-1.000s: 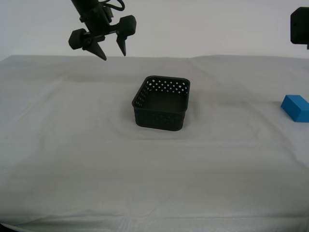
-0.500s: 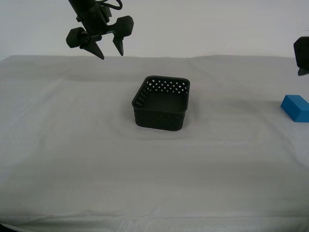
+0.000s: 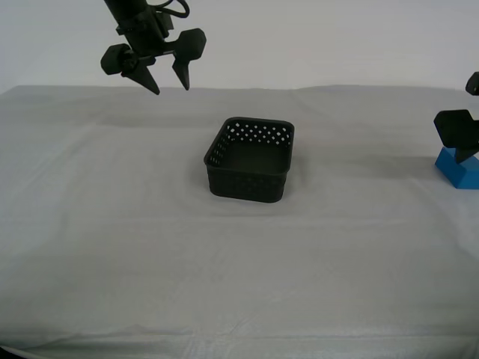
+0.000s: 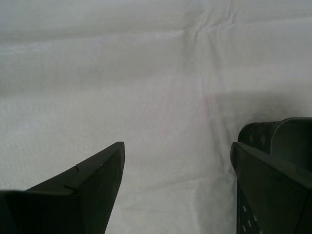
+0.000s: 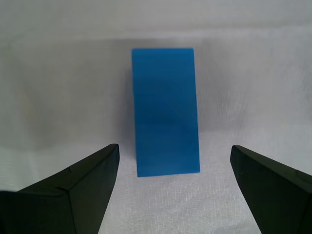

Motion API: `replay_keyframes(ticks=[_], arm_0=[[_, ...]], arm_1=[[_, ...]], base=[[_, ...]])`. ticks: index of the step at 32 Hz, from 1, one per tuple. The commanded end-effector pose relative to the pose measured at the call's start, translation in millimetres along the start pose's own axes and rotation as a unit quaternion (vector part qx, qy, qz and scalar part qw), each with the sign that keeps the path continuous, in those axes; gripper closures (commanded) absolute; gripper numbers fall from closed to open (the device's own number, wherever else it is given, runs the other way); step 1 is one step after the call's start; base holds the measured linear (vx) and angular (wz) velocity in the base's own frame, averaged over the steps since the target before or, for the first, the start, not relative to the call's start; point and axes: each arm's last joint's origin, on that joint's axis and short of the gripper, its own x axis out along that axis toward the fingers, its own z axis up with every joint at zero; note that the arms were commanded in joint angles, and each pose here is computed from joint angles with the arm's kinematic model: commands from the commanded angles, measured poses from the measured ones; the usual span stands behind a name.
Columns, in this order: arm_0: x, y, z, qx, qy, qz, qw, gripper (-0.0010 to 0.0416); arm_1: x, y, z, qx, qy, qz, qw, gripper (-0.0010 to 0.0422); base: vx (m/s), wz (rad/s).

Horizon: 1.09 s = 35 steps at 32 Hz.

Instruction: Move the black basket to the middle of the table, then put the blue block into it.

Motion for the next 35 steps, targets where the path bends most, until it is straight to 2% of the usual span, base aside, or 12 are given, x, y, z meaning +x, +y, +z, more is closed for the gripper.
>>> replay_keyframes(ticks=[1, 4, 8, 12, 14, 15, 16, 17, 19, 20, 29, 35], arm_0=[[7.6, -3.7, 0.2, 0.007, -0.001, -0.005, 1.000, 0.0091], [18.8, -7.7, -0.7, 0.014, 0.010, -0.004, 1.000, 0.0083], [32.6, -6.2, 9.2, 0.014, 0.016, 0.032, 0.999, 0.0076], [33.6, -7.4, 18.7, 0.013, 0.006, 0.033, 0.999, 0.0114], [32.2, -8.3, 24.3, 0.014, -0.001, 0.032, 0.999, 0.0195], [32.1, -8.4, 24.4, 0.014, -0.001, 0.032, 0.999, 0.0214], [32.1, -8.3, 24.3, 0.014, 0.000, 0.032, 0.999, 0.0275], [32.1, -8.3, 24.2, 0.014, 0.000, 0.032, 0.999, 0.0296], [32.1, -8.2, 23.7, 0.014, 0.003, 0.032, 0.999, 0.0382], [32.1, -8.2, 23.6, 0.014, 0.003, 0.032, 0.999, 0.0398], [24.4, -7.3, 26.4, 0.010, 0.019, 0.040, 0.999, 0.0407], [-12.6, 3.5, 40.8, -0.006, -0.029, 0.059, 0.998, 0.0407]], arm_1=[[-0.1, 0.7, -0.2, 0.002, 0.002, 0.000, 1.000, 0.0115], [-0.1, 1.1, -0.4, 0.003, 0.003, 0.000, 1.000, 0.0115], [-0.2, 1.2, -0.3, 0.003, 0.003, 0.000, 1.000, 0.0115], [-0.2, 1.2, -0.5, 0.003, 0.003, 0.000, 1.000, 0.0115], [-0.2, 1.2, -0.5, 0.003, 0.003, 0.000, 1.000, 0.0115], [-0.2, 1.2, -0.5, 0.003, 0.003, 0.000, 1.000, 0.0115], [-0.3, 1.1, -0.4, 0.003, 0.003, 0.000, 1.000, 0.0115], [-0.3, 1.1, -0.4, 0.003, 0.003, 0.000, 1.000, 0.0115], [-0.2, 1.0, -0.5, 0.003, 0.003, 0.000, 1.000, 0.0115], [-0.2, 1.0, -0.6, 0.003, 0.004, 0.000, 1.000, 0.0115], [-0.3, 1.2, -0.4, 0.003, 0.003, 0.000, 1.000, 0.0115], [-0.3, 1.3, -0.2, 0.002, 0.002, 0.000, 1.000, 0.0115]], base=[[0.000, 0.000], [0.000, 0.000], [0.000, 0.000], [0.000, 0.000], [0.000, 0.000], [0.000, 0.000], [0.000, 0.000], [0.000, 0.000], [0.000, 0.000], [0.000, 0.000], [0.000, 0.000], [0.000, 0.000]])
